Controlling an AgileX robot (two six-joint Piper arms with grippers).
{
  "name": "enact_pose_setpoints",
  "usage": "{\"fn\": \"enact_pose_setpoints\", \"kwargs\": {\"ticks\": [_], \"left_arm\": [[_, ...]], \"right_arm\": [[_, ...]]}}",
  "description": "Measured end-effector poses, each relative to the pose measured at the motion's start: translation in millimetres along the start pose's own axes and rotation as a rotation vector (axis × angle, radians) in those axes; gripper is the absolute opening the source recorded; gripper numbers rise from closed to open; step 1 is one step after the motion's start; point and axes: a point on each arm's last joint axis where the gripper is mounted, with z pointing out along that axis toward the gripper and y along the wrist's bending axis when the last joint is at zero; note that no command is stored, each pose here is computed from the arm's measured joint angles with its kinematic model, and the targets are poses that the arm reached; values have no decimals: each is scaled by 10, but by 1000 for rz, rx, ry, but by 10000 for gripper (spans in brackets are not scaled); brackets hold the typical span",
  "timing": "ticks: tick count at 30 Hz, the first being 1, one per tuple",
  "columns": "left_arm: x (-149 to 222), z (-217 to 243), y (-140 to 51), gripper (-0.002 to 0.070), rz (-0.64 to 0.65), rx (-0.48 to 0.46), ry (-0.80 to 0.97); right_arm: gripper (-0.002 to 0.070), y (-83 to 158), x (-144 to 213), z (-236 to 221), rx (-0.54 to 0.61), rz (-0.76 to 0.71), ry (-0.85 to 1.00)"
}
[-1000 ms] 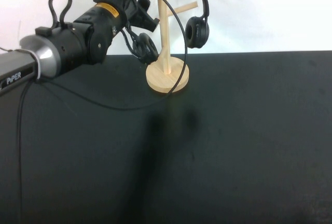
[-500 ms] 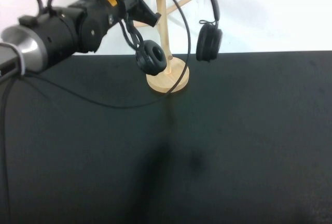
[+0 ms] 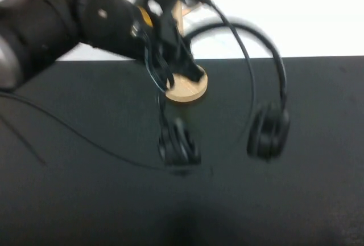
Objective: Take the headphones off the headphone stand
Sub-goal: Place the headphones on the table
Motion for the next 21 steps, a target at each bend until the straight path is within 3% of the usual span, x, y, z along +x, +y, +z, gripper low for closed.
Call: {"fn": "enact_pose_setpoints", "kwargs": {"ticks": [4, 10, 21], "left_arm": [[227, 356, -141, 37, -56, 78, 218], [556, 983, -199, 37, -101, 100, 397], [995, 1811, -180, 37, -61, 5, 438]], "right_arm": [[-8, 0, 0, 0, 0, 0, 0], [-8, 0, 0, 0, 0, 0, 0], [-8, 0, 0, 0, 0, 0, 0]]}}
